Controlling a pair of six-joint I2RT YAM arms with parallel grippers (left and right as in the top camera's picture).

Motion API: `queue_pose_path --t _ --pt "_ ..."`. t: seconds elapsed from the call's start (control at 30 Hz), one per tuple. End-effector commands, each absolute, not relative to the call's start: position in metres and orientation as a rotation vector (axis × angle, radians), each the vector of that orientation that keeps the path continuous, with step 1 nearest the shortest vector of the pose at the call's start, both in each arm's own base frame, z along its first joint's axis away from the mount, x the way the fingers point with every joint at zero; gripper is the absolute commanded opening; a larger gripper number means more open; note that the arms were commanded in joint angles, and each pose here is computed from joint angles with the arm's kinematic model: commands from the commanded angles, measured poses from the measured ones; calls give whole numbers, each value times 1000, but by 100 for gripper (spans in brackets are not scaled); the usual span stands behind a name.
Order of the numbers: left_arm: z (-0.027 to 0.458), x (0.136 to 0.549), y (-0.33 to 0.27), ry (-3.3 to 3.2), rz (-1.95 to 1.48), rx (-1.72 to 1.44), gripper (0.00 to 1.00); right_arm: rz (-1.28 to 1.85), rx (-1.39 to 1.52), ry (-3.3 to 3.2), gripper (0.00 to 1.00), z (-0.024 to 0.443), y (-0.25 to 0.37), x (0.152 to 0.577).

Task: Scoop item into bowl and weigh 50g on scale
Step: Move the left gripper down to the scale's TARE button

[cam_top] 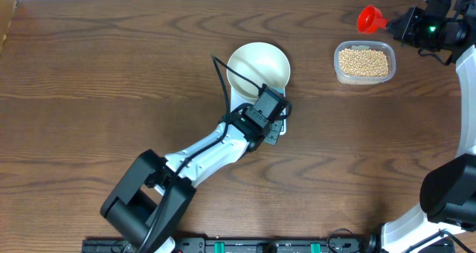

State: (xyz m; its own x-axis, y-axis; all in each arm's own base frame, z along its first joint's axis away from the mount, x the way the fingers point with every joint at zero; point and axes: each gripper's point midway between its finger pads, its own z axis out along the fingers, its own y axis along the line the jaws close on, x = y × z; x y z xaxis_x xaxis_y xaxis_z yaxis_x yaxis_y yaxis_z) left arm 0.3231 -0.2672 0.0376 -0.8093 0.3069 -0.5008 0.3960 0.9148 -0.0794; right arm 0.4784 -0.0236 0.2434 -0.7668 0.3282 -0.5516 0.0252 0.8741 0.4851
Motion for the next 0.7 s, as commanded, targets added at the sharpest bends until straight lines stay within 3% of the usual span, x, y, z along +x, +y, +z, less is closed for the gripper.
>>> queue_pose_path --t 0.0,0.67 --pt "31 322 -268 2581 -240 549 7 590 219 2357 1 256 -26 478" --pt "14 338 -258 2565 -165 580 8 565 220 2361 1 255 -29 478"
